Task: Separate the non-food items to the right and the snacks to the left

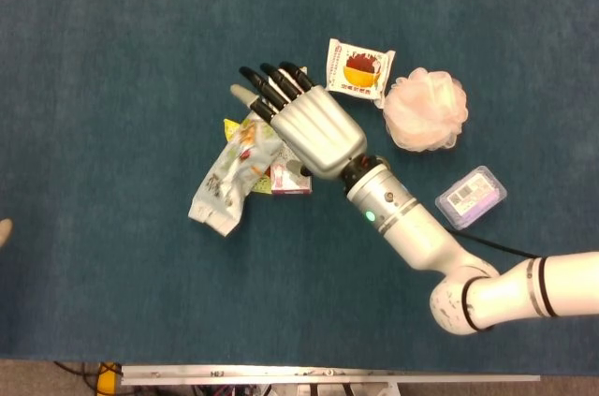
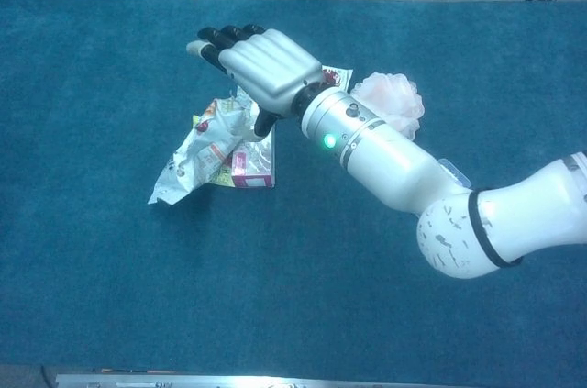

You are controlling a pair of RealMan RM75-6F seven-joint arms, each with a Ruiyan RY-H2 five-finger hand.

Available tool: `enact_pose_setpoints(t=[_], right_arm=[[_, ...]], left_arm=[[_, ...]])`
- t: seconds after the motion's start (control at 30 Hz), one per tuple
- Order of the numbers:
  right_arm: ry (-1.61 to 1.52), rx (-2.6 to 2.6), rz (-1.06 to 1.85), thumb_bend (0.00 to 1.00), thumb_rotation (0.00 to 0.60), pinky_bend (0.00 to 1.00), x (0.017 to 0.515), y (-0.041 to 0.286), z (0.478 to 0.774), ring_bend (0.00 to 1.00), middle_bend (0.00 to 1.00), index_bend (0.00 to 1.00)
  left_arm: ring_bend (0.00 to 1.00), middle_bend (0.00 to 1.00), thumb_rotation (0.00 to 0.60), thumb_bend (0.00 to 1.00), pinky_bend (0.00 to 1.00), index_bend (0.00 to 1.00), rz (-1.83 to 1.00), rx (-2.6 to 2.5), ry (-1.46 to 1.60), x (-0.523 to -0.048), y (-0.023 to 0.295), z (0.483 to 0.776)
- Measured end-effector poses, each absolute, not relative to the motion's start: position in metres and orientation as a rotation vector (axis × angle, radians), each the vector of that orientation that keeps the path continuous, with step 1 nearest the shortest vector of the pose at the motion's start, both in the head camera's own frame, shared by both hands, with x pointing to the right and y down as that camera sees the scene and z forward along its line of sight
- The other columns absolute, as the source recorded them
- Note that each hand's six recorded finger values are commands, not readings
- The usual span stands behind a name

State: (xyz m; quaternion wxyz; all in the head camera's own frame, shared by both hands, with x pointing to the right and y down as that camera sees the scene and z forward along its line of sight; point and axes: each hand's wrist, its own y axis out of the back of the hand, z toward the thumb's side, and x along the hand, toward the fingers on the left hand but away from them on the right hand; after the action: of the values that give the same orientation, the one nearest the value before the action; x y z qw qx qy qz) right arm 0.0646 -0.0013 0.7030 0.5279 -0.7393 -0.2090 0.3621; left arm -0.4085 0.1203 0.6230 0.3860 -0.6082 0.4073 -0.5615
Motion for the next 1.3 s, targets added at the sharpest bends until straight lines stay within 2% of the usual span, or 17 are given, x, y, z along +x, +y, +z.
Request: enact_pose_setpoints(t=[0.13,0.23,0.4,0.53,0.73,1.03,1.13,1.3], right_arm=[[-0.503,-1.746,0.897,0.00,0.600,0.13,0.073,-0.008,0.704,0.00,0.00,0.00],[-0.507,-1.722,0.949,0.00,0.600,0.20,0.086,-0.018,0.707,0.00,0.00,0.00],[-0.538,-1.676,1.058,0.00,0.600,0.26,0.115,-0.041,0.711,0.04,0.07,0.00],[-0.563,-1.620,1.161,0.00,0.600,0.27,0.144,-0.063,0.719,0.05,0.09,0.00],[-0.553,-1.569,1.270,0.00,0.600,0.27,0.169,-0.080,0.735,0.05,0.09,0.00],[-0.498,-1.560,1.399,0.00,0.600,0.27,0.186,-0.089,0.758,0.05,0.09,0.00],[-0.465,-1.561,1.430,0.00,0.600,0.27,0.193,-0.088,0.755,0.05,0.09,0.00],[-0.426,-1.534,1.460,0.00,0.600,0.27,0.213,-0.092,0.733,0.05,0.09,0.00]], left_arm=[[0.00,0.01,0.600,0.23,0.03,0.00,-1.428,-1.550,1.032,-0.407,0.120,0.623],[0.00,0.01,0.600,0.23,0.03,0.00,-1.429,-1.551,1.032,-0.408,0.121,0.623],[0.00,0.01,0.600,0.23,0.03,0.00,-1.439,-1.556,1.032,-0.409,0.123,0.625],[0.00,0.01,0.600,0.23,0.03,0.00,-1.439,-1.557,1.031,-0.409,0.123,0.626],[0.00,0.01,0.600,0.23,0.03,0.00,-1.438,-1.559,1.030,-0.408,0.124,0.625],[0.00,0.01,0.600,0.23,0.03,0.00,-1.452,-1.549,1.038,-0.412,0.126,0.623],[0.00,0.01,0.600,0.23,0.03,0.00,-1.457,-1.545,1.043,-0.415,0.127,0.623],[0.00,0.01,0.600,0.23,0.03,0.00,-1.471,-1.550,1.041,-0.417,0.128,0.626]])
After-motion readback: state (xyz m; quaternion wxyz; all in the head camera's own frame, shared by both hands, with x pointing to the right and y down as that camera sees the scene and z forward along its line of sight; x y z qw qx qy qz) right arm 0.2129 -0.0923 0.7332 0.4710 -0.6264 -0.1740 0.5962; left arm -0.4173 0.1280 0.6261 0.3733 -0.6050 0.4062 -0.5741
